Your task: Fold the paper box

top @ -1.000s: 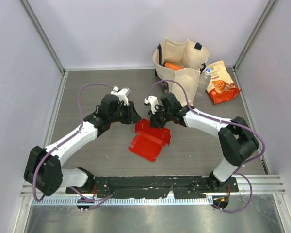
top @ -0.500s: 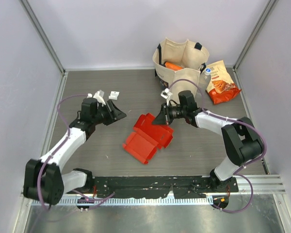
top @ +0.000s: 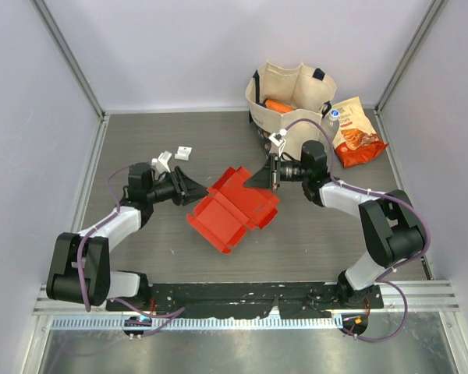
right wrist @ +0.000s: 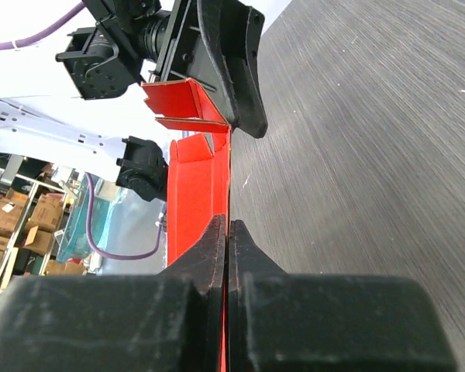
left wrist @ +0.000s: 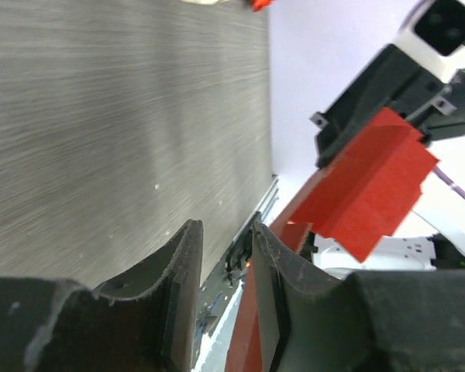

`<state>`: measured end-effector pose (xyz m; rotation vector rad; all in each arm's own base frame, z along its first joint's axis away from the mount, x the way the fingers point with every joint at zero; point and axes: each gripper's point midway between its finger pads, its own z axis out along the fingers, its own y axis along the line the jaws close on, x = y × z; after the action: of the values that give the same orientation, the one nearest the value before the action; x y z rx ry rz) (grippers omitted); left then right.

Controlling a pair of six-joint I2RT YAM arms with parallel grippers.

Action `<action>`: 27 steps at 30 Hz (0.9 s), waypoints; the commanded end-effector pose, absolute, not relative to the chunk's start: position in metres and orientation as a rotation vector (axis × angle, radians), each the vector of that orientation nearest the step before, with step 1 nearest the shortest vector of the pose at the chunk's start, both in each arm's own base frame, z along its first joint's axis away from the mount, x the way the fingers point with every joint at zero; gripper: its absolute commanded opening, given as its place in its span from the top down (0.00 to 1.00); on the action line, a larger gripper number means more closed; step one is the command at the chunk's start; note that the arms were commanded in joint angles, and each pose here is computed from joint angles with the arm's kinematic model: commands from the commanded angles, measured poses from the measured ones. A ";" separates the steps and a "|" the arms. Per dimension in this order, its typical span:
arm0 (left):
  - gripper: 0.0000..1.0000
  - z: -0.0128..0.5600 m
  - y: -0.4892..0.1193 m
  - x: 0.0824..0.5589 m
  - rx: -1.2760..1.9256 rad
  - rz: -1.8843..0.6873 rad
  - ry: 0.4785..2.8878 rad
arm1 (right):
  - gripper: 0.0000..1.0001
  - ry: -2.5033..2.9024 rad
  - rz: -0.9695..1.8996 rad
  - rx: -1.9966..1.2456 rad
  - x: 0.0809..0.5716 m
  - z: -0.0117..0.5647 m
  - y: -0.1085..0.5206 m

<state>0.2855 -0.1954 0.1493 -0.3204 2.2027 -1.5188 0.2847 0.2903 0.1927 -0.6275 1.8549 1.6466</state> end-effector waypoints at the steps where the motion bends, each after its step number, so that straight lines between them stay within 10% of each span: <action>1: 0.64 0.192 -0.206 0.276 -0.120 -1.667 2.032 | 1.00 1.753 1.676 -0.664 0.283 0.214 0.290; 27: 0.46 0.200 -0.213 0.274 -0.213 -1.693 1.947 | 1.00 1.680 1.742 -0.636 0.278 0.231 0.287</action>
<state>0.2706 -0.2162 0.2027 -0.1415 1.9583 -1.7257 0.2848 0.2863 0.2128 -0.5688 1.7692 1.7389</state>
